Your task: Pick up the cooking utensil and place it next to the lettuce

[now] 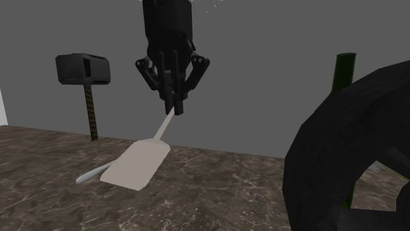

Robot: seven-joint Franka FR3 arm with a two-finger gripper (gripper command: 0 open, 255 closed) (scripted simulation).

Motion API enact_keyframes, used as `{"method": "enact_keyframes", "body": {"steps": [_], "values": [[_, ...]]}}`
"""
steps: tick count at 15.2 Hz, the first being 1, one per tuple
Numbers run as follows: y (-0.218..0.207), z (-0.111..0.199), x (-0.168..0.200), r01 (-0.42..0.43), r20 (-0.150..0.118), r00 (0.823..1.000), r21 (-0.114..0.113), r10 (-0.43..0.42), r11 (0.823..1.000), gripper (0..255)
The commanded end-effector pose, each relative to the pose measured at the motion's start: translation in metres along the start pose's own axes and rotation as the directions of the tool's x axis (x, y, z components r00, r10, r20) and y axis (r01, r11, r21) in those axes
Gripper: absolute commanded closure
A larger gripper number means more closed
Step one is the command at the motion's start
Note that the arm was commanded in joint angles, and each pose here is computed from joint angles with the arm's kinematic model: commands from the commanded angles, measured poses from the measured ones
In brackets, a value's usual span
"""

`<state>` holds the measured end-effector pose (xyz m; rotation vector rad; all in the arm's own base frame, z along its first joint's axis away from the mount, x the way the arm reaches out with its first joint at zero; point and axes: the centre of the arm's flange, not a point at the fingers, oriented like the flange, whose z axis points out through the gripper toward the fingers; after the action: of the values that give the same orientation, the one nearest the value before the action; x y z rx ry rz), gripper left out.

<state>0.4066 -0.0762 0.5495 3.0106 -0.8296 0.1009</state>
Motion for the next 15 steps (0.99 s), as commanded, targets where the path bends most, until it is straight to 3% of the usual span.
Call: {"method": "enact_keyframes", "body": {"steps": [1, 15], "values": [[0.0, -0.011, 0.0, 0.0, 0.0, 1.0, 0.0, 0.0, 1.0, 255], [0.168, -0.012, 0.039, 0.0, 0.0, 1.0, 0.0, 0.0, 1.0, 255]]}}
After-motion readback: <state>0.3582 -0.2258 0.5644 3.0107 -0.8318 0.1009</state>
